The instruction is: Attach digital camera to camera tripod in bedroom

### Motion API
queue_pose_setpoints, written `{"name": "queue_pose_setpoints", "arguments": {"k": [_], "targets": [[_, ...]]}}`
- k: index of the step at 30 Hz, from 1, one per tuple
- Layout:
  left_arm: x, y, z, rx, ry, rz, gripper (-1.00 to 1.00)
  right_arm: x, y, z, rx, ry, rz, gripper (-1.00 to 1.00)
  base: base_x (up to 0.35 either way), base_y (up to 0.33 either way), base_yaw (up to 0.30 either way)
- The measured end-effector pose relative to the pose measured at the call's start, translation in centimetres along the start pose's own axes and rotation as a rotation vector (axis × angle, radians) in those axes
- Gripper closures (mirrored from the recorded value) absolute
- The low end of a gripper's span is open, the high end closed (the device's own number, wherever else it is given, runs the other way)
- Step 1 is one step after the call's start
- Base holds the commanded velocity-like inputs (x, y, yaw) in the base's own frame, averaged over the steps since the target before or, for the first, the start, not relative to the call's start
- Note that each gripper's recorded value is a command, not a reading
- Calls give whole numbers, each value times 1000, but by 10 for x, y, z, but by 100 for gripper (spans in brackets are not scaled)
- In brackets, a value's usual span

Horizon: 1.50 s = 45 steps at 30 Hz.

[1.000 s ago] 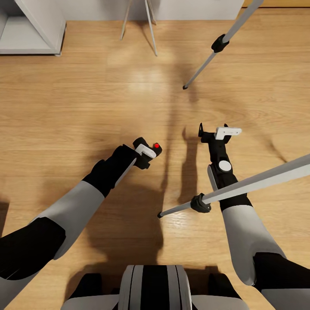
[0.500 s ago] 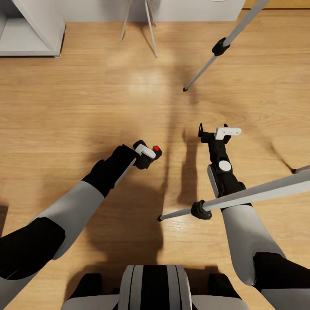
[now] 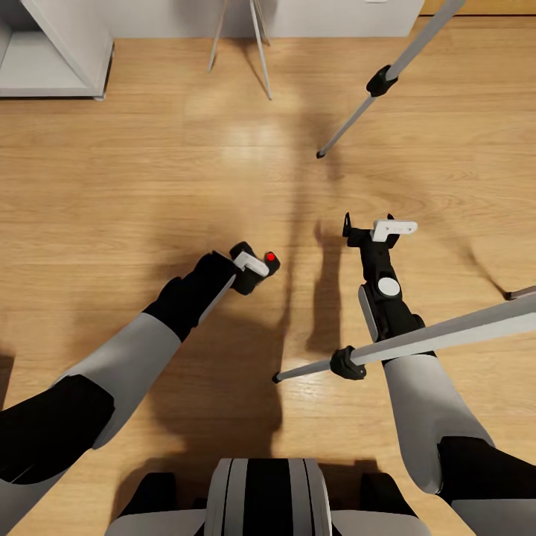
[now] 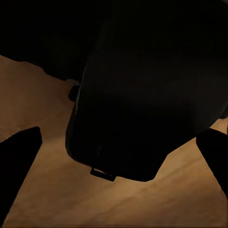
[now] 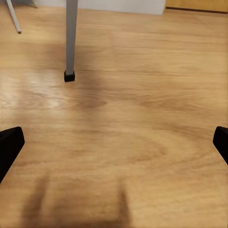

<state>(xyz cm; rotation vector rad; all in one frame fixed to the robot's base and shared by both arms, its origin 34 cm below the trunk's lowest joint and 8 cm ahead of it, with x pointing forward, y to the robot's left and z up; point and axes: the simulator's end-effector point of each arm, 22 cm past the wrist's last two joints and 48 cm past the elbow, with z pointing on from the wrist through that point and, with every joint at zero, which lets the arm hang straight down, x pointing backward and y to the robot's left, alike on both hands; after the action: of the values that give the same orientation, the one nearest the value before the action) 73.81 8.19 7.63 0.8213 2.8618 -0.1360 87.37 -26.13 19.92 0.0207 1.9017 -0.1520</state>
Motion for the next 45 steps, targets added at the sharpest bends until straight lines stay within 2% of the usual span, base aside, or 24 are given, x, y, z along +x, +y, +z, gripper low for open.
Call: {"name": "queue_pose_setpoints", "arguments": {"k": [4,23,31,45], "targets": [[4,0,1,1,16,-2,100,0,0,0,0,0,0,-100,0,0,0],[4,-2,1,8,16,-7,100,-1,0,0,2,-4,0,-100,0,0,0],[4,1,1,-1,14,-1,100,-1,0,0,2,-4,0,-100,-314,0,0],[-1,2,-5,-6,6,0,100,-8,-1,0,2,-13,1,-100,-21,0,0]]}}
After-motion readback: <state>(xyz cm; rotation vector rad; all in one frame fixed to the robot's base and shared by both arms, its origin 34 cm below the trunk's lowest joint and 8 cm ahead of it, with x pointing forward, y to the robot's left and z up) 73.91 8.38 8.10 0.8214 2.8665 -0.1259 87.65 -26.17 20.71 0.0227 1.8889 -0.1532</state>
